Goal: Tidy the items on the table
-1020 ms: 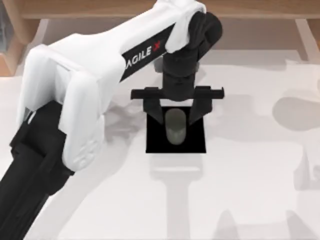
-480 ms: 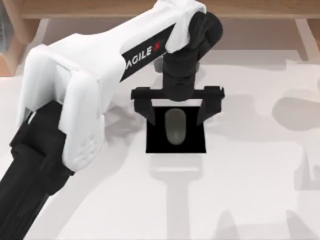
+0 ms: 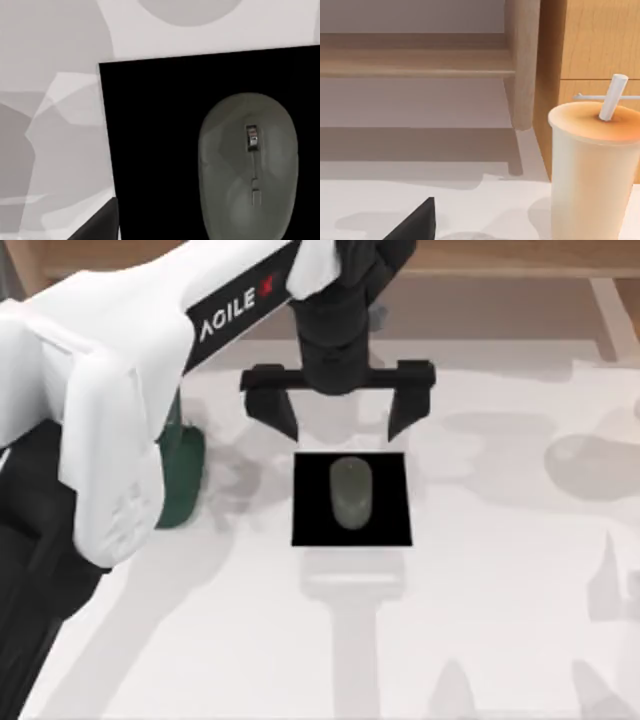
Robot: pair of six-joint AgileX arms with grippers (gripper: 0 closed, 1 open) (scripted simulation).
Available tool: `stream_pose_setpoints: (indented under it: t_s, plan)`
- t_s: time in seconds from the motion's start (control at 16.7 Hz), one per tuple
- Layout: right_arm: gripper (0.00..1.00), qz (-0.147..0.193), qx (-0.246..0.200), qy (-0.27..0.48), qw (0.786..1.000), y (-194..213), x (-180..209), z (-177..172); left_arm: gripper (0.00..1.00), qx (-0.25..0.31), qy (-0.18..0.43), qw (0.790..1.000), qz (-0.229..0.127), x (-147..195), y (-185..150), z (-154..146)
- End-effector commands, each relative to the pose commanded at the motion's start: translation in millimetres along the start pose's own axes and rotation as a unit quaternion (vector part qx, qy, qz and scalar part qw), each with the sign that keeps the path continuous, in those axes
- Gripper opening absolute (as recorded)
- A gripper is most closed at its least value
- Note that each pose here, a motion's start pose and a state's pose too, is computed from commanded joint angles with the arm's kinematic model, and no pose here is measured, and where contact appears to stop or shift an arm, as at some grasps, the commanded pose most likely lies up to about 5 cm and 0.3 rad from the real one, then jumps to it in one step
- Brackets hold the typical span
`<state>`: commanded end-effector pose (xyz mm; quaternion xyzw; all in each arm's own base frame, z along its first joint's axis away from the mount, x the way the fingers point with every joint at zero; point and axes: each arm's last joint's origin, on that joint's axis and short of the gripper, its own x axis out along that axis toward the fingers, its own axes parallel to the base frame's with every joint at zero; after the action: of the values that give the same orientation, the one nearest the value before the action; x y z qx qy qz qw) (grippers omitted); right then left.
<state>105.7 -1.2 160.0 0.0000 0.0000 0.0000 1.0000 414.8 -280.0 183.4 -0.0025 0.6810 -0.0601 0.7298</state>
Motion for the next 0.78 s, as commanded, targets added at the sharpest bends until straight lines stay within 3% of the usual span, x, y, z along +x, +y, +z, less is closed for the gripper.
stream_pose_setpoints:
  t_s: [0.18, 0.36, 0.6, 0.78]
  plan:
    - [1.0, 0.0, 0.0, 0.0, 1.0, 0.0, 0.0, 0.0, 1.0, 0.04, -0.07, 0.996, -0.035, -56.5, 41.4, 11.6]
    - [1.0, 0.0, 0.0, 0.0, 1.0, 0.0, 0.0, 0.0, 1.0, 0.091, -0.15, 0.984, -0.043, -114.1, 102.5, 12.6]
    - [1.0, 0.0, 0.0, 0.0, 1.0, 0.0, 0.0, 0.0, 1.0, 0.159, -0.213, 0.964, 0.008, -158.7, 198.4, -10.1]
    - [1.0, 0.0, 0.0, 0.0, 1.0, 0.0, 0.0, 0.0, 1.0, 0.201, -0.184, 0.96, 0.061, -147.9, 269.7, -39.5]
